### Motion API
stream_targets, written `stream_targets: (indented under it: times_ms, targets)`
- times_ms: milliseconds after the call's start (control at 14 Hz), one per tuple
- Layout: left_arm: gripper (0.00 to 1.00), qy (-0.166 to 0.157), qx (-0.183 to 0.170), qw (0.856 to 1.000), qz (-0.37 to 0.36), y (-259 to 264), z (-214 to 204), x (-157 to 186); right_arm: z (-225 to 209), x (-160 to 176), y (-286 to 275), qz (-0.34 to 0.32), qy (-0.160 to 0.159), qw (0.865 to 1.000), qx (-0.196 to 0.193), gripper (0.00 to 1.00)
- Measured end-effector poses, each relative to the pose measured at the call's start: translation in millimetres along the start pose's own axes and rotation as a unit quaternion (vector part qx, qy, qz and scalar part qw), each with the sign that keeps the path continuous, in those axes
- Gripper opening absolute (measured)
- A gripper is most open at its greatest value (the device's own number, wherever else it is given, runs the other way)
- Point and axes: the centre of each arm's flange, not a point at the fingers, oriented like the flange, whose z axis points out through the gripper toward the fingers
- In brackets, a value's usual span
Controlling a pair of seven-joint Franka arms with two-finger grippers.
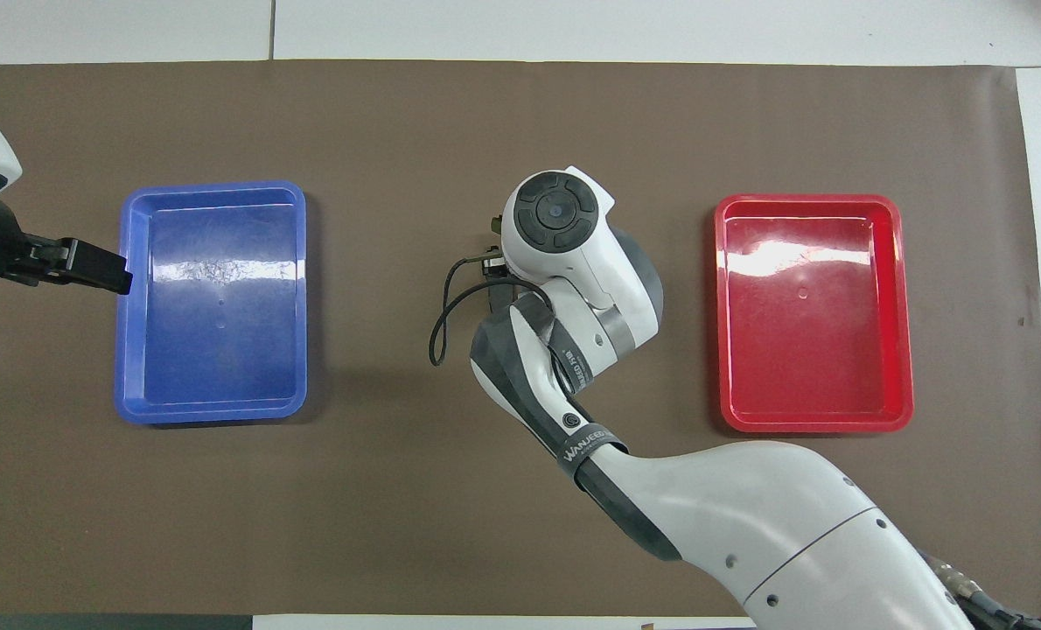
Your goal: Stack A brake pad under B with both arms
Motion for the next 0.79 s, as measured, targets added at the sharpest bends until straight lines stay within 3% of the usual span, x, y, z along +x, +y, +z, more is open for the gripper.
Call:
stream_targets:
  times_ms: [571, 786]
  targets:
    - [1.00, 0.000, 0.000, 1.000, -0.003, -3.7, 0.1, -0.4, 14.1, -5.5, -15.1, -0.003, 0.004, 1.000, 0.005, 0.43]
    - [1.00, 0.007, 0.000, 1.000, -0.007, -8.5, -1.3, 0.8, 10.5, -0.8, -15.4, -0.002, 0.021, 1.000, 0.014, 0.43]
